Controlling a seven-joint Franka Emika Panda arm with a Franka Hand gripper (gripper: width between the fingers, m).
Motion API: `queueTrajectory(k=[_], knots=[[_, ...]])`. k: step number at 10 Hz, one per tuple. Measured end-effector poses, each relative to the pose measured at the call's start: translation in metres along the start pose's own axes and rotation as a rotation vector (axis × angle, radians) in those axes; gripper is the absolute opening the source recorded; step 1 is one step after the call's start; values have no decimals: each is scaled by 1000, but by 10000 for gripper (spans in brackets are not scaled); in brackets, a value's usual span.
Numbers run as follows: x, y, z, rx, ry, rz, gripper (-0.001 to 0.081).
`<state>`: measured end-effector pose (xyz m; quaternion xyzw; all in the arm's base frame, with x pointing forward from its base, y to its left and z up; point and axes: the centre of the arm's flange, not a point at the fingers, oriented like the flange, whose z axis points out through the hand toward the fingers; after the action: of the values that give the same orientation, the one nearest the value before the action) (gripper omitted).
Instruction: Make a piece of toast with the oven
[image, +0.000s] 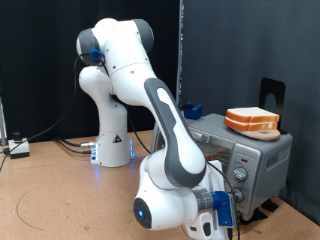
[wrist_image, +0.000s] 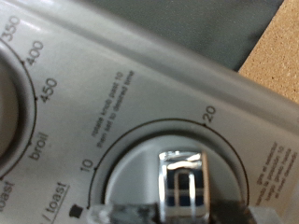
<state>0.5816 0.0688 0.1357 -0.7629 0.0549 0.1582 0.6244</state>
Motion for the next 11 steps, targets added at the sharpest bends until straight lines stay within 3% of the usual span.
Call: queueTrajectory(k=[4,8,11], knots=[[-3,5,1,42,34,-171,98],[-3,6,1,49,39,-166,98],[-2,5,-2,44,40,-109,98]])
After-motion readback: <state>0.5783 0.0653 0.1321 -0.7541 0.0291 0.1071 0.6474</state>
